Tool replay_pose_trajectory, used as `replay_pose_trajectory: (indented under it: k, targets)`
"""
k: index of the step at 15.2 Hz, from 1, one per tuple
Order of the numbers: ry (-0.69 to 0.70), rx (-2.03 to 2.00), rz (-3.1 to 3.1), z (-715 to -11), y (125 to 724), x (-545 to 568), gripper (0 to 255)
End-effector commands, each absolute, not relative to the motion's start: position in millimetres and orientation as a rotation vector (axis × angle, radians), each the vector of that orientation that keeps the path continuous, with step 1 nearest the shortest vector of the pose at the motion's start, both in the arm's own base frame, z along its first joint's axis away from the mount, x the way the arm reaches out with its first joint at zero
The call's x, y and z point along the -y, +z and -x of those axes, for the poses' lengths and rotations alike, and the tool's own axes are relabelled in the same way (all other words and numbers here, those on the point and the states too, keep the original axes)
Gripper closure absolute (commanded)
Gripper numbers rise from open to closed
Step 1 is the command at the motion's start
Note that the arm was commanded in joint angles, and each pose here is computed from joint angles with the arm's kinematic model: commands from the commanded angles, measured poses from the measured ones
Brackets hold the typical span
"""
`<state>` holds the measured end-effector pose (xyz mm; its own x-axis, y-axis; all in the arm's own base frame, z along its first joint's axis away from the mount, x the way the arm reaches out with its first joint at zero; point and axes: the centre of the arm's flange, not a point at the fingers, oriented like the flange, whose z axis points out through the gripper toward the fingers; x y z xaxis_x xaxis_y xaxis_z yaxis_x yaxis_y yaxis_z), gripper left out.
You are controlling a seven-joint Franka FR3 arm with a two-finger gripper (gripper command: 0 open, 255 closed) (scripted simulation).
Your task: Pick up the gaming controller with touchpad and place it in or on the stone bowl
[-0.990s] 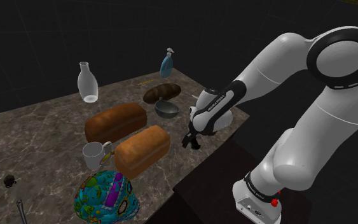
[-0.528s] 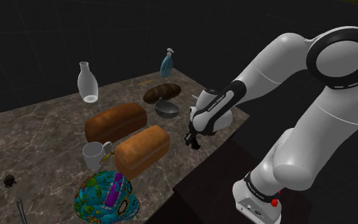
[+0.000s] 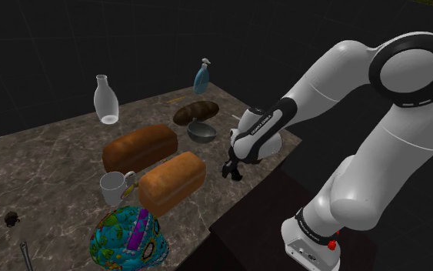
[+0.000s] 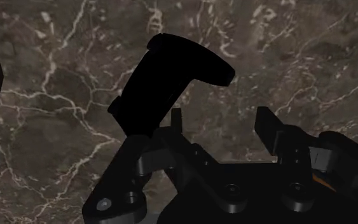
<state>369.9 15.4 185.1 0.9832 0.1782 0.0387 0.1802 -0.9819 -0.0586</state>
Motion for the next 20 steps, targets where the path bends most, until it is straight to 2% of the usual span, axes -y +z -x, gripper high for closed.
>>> replay_pose_trajectory:
  k: [1,5,13,20]
  targets:
    - [-0.117,0.257,3.086,-368.8,182.7,1.2,0]
    - [-0.260,0.208,3.124,-365.7,176.6,39.0,0]
    - [-0.260,0.208,3.124,-372.3,137.2,38.5,0]
    - [-0.260,0.208,3.124,-372.3,137.2,38.5,0]
